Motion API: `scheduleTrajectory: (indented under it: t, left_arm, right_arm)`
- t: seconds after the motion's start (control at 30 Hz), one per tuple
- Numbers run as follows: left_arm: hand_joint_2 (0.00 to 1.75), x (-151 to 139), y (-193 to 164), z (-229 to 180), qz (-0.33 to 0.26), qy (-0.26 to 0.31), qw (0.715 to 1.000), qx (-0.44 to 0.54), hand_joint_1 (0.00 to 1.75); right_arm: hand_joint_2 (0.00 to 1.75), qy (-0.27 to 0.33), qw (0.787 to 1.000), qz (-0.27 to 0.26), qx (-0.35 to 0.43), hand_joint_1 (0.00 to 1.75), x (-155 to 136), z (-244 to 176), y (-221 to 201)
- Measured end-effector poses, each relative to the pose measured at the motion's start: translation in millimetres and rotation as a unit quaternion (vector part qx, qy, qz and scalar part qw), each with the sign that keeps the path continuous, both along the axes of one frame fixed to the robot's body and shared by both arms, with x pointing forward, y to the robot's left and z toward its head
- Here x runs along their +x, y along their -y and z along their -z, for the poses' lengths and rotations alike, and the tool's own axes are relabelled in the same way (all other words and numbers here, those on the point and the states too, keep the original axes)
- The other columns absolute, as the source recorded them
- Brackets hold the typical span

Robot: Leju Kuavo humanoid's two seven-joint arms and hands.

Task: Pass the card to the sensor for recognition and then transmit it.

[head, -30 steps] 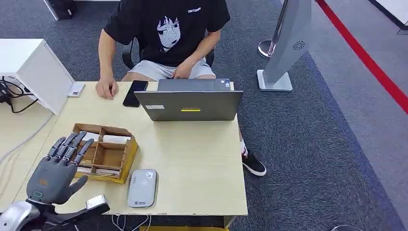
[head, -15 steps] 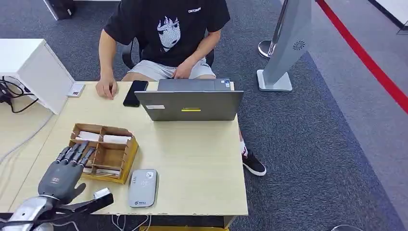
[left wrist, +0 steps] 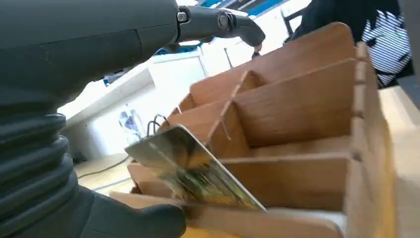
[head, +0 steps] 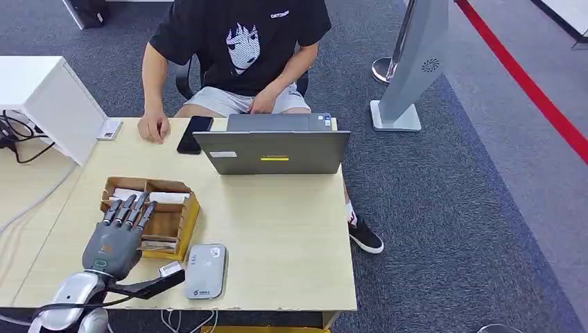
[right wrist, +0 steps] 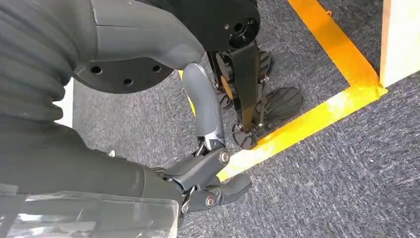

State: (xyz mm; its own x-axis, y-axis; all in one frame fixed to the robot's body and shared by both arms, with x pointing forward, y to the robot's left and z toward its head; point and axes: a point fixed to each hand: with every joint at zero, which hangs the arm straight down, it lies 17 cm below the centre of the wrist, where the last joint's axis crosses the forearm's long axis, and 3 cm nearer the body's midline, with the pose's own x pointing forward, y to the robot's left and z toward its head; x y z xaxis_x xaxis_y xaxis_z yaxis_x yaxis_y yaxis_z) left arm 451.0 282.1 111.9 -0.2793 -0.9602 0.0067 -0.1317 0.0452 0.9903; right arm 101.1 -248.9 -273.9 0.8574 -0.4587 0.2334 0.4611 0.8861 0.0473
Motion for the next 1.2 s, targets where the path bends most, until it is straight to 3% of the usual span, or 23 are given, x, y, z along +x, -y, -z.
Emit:
scheduleTrajectory:
  t: [0.3,1.2]
  left_arm:
    - [1.75,-4,12,18,0.013,-0.036,0.999,-0.008,0.0]
    - [1.75,-10,46,7,0.044,-0.023,0.999,0.005,0.0]
  right_arm:
    - [1.75,0.0,1.0,0.005,0.0,0.0,0,0,1]
    - [1.75,0.001,1.0,0.014,-0.002,0.0,-1,0,3]
